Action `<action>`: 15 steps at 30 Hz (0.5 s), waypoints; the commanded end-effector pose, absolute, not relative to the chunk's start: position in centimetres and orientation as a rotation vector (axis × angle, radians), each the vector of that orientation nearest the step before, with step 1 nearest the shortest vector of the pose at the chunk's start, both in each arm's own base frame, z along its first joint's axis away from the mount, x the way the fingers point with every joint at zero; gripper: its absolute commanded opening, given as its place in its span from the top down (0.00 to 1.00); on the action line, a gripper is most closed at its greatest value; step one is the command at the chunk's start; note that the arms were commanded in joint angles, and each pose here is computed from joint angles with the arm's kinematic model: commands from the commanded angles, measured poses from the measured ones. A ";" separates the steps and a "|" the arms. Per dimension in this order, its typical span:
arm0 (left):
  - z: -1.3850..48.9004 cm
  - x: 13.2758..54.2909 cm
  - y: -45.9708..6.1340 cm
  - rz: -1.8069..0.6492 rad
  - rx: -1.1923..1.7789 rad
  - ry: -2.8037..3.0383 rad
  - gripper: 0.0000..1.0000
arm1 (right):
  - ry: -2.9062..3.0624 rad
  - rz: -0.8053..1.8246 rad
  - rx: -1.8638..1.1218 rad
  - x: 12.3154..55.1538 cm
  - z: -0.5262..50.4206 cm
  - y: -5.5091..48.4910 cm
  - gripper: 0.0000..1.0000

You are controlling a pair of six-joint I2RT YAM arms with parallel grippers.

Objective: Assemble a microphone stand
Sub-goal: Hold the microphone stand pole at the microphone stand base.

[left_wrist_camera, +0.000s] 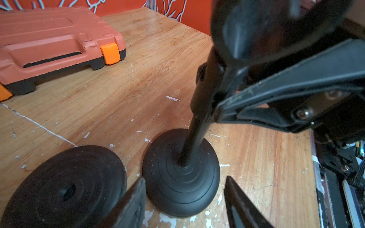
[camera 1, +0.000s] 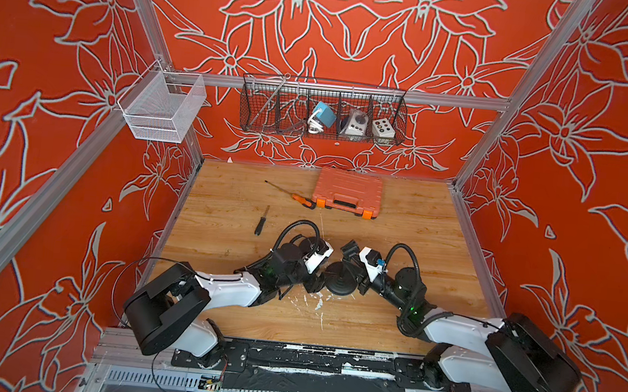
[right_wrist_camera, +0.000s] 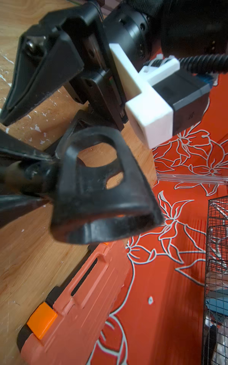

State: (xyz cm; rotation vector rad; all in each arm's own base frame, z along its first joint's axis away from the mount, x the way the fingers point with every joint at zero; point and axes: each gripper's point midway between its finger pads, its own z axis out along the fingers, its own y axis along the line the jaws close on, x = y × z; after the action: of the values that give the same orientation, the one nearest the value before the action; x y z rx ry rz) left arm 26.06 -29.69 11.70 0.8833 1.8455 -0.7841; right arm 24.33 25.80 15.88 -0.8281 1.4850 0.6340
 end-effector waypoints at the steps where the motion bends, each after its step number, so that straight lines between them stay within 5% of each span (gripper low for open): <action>1: 13.1 26.4 -30.4 -0.781 0.923 1.781 0.38 | 1.637 0.523 -0.819 24.7 11.4 24.2 1.00; 15: 11.4 28.2 -32.7 -0.823 0.931 1.735 0.44 | 1.733 0.446 -0.709 24.8 10.9 24.4 1.00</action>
State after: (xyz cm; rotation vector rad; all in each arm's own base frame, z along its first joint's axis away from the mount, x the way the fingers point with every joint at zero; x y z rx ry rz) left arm 27.44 -31.61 9.37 0.9287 1.8366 -0.7994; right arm 24.63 26.03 15.90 -0.6920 1.5370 0.5588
